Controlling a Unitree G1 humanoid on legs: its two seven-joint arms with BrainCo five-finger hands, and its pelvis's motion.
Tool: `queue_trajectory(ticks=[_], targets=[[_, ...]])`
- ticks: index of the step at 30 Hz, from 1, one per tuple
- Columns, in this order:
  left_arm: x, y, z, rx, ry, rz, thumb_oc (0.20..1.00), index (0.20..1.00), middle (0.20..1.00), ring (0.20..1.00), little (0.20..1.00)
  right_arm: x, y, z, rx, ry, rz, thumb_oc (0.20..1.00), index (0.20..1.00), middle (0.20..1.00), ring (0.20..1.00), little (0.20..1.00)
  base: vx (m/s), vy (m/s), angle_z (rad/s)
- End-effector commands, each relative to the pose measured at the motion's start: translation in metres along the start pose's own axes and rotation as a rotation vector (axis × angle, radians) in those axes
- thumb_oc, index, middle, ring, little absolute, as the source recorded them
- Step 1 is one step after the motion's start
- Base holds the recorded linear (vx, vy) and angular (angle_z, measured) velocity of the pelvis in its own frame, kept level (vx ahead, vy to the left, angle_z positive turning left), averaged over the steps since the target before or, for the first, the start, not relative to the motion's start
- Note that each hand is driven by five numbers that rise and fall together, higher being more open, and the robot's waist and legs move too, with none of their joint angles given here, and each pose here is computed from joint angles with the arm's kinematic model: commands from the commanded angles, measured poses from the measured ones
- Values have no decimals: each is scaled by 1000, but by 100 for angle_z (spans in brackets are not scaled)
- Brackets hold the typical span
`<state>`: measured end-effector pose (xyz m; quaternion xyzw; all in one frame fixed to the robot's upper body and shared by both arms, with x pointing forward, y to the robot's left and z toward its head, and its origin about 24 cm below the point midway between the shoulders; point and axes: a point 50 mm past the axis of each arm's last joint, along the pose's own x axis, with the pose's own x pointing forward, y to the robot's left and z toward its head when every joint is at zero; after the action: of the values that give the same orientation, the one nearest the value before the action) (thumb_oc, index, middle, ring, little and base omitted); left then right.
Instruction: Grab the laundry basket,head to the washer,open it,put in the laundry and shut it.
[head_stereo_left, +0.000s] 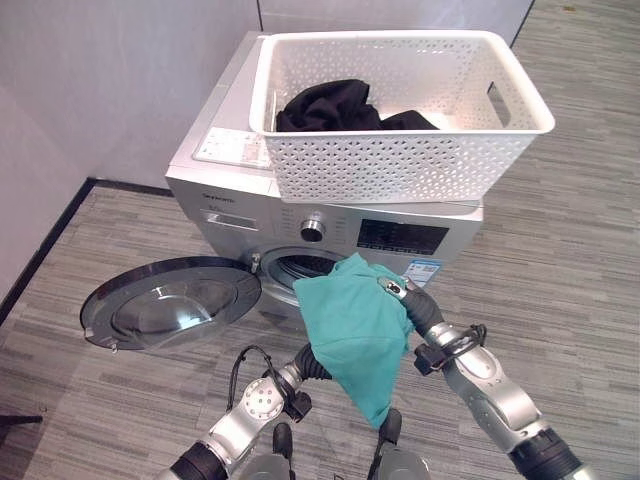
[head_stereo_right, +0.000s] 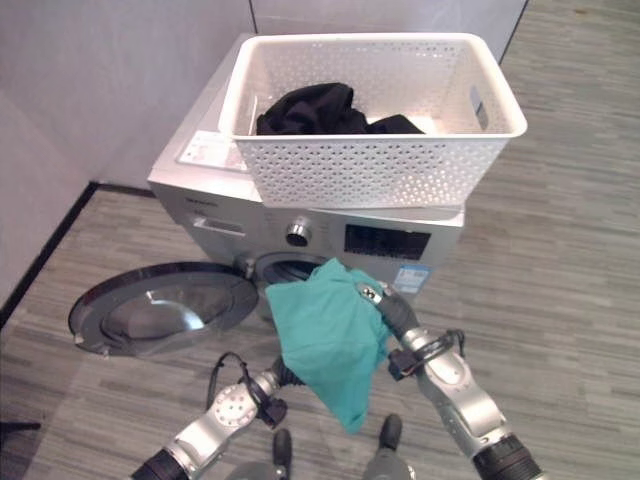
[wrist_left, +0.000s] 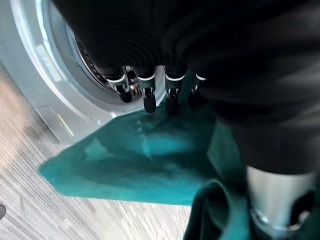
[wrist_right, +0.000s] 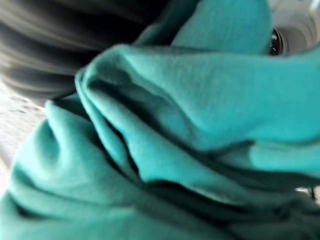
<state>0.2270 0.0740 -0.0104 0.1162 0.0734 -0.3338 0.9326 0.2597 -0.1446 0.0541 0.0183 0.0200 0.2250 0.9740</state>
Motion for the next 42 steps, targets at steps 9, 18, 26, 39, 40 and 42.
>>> queue_trajectory(ticks=[9, 18, 26, 39, 40, 42], targets=[[25, 1, 44, 37, -166, 0, 1000, 1000, 1000, 1000, 1000, 28, 22, 31, -49, -126, 95, 200, 200, 200, 200, 200, -19, -39, 23], [43, -12, 71, 18, -250, -60, 1000, 1000, 1000, 1000, 1000, 36, 25, 36, -53, -142, 101, 200, 200, 200, 200, 200, -13, -25, 14], [62, -41, 87, 19, -274, -147, 1000, 1000, 1000, 1000, 1000, 47, 44, 50, -4, -201, 157, 200, 200, 200, 200, 200, -4, -10, 6], [71, -71, 98, 505, -336, -346, 1000, 1000, 1000, 1000, 1000, 67, 64, 78, 29, -300, 226, 200, 200, 200, 200, 200, -2, 2, 0], [71, -71, 98, 508, -337, -346, 1000, 1000, 1000, 1000, 1000, 67, 64, 78, 30, -300, 226, 200, 200, 200, 200, 200, 0, 0, 0], [71, -67, 106, 616, -383, -332, 1000, 1000, 1000, 1000, 1000, 66, 65, 82, 35, -322, 231, 200, 200, 200, 200, 200, 0, 0, 0]])
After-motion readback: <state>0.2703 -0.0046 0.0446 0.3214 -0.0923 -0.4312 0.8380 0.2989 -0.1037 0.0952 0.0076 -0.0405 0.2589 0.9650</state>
